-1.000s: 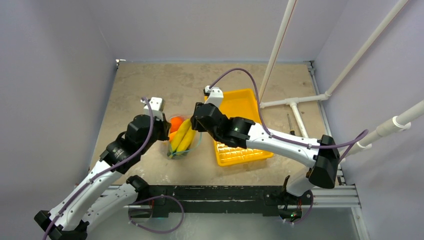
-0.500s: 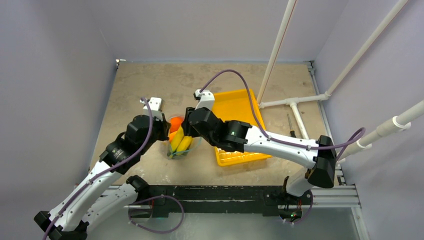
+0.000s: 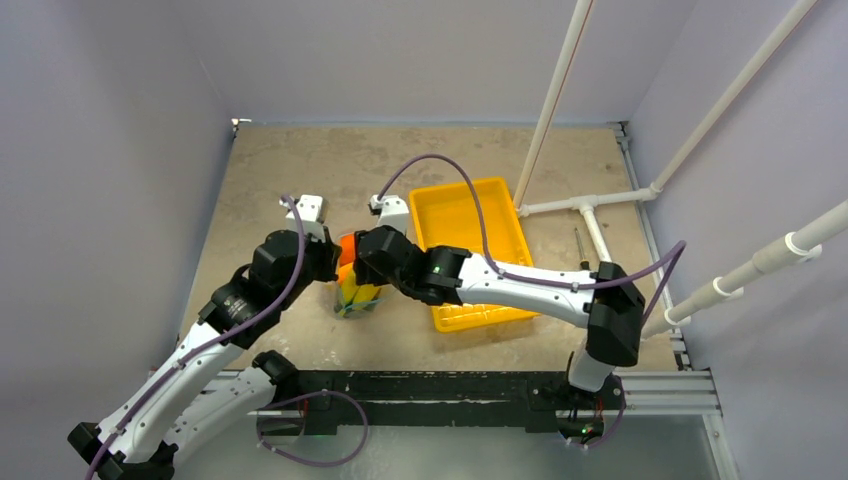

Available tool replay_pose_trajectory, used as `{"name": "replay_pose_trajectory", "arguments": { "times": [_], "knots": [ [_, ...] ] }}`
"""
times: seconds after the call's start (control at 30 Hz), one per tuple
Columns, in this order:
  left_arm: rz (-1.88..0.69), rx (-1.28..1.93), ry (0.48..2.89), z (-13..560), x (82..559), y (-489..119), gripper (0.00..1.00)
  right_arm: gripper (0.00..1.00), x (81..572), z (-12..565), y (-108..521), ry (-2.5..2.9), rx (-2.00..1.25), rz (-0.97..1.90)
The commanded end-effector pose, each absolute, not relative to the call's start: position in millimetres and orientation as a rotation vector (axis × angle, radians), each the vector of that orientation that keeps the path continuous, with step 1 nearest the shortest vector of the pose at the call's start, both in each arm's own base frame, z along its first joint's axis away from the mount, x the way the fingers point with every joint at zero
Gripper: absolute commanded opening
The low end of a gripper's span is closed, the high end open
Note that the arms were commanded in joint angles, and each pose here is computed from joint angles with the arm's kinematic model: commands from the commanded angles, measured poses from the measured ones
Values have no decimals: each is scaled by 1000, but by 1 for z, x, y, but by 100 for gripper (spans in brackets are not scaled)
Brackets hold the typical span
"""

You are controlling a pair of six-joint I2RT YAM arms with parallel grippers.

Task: Place the food in the zip-top bag and seal the zipper
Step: Adjust the fake fruit in the zipper food storage bag.

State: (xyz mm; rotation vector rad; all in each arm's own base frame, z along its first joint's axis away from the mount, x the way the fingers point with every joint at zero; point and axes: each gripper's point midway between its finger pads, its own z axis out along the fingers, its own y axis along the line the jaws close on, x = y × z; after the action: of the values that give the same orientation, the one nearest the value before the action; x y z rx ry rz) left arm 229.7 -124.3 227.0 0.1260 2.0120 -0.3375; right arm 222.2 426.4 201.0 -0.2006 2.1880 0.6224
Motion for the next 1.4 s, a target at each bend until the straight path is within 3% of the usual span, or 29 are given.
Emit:
{"name": "replay_pose_trajectory", "arguments": {
  "times": [0.0,0.33,0.57,0.67,0.77,1.0,1.37],
  "knots": [
    [-351,94,1972,236,234,-124,0,57,223,178,434,2221,-206,599],
    [-376,121,1979,233,233,-129,0,59,238,132,444,2249,-201,551],
    [-402,149,1976,234,231,-135,0,50,260,122,430,2244,-142,464],
    [-403,144,1968,236,231,-133,0,40,263,117,422,2246,-147,421],
    [-402,141,1968,236,231,-133,0,39,261,109,417,2264,-162,385],
    [-398,143,1974,234,231,-133,0,53,262,153,412,2197,-80,472],
    [-393,138,1979,233,232,-133,0,61,252,229,391,2106,6,619]
  ]
}}
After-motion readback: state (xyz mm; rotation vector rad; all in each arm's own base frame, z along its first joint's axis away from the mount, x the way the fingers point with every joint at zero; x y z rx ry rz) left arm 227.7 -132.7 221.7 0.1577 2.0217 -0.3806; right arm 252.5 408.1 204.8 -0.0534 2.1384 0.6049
